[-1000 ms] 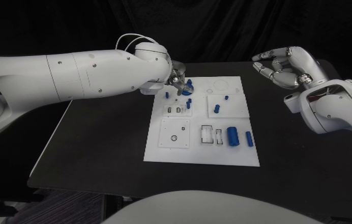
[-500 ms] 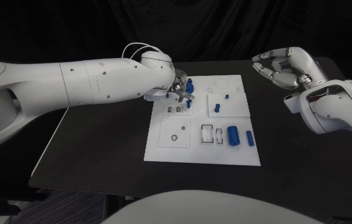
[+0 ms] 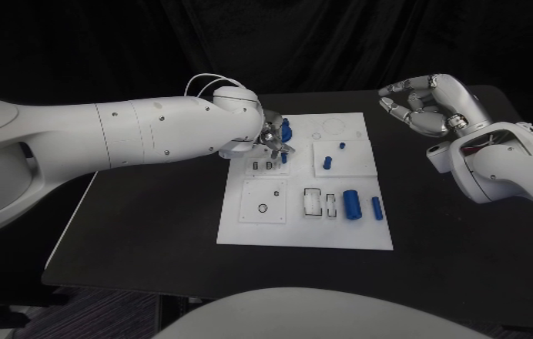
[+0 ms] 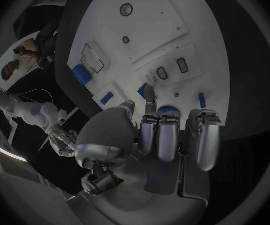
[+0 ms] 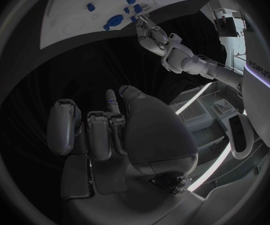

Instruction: Assemble the parts on the task board

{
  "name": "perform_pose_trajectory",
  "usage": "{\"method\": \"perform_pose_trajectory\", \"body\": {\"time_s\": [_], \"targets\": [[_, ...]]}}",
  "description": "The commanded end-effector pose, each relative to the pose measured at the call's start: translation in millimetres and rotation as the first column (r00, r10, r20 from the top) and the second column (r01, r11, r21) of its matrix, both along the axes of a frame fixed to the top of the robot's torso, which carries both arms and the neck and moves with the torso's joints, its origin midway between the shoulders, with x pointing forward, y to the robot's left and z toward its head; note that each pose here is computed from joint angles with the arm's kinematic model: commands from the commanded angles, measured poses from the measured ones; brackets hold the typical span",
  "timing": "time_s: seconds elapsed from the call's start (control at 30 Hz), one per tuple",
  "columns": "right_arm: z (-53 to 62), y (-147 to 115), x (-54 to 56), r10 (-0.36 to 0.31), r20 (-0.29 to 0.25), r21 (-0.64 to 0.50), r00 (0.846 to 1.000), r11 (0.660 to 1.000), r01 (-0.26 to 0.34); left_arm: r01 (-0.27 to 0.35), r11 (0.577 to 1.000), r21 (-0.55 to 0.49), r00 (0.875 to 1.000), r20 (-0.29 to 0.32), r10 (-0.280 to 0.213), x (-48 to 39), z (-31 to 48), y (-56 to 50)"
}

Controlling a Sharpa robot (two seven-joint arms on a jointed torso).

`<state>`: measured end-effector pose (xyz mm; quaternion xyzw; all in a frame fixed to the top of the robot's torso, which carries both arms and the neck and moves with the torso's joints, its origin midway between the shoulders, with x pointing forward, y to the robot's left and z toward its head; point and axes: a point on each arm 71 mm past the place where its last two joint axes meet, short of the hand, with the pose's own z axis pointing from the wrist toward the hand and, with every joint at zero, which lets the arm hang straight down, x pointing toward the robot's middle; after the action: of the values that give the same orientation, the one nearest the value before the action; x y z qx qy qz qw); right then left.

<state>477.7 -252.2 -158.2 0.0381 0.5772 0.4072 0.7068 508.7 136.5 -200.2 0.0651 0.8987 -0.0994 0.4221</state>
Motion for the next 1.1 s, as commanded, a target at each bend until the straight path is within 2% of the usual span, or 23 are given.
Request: {"method": "perform_pose_trajectory", "body": {"time_s": [0.03, 0.77, 1.1], "targets": [[-2.1, -1.4, 0.0, -0.010, -0.015, -0.005, 1.000, 1.000, 0.010, 0.017, 0.999, -0.050, 0.999, 0.030, -0.016, 0.7, 0.4, -3.9], [-3.9, 0.1, 1.1, -0.007, -0.029, -0.009, 1.000, 1.000, 0.007, -0.002, 0.998, -0.061, 1.000, 0.023, 0.003, 1.5, -13.2, -2.5], [-4.2, -1.0, 0.8, -0.009, -0.030, -0.009, 1.000, 1.000, 0.008, -0.017, 0.998, -0.067, 0.999, 0.033, 0.019, 2.3, -14.4, 0.5]]}}
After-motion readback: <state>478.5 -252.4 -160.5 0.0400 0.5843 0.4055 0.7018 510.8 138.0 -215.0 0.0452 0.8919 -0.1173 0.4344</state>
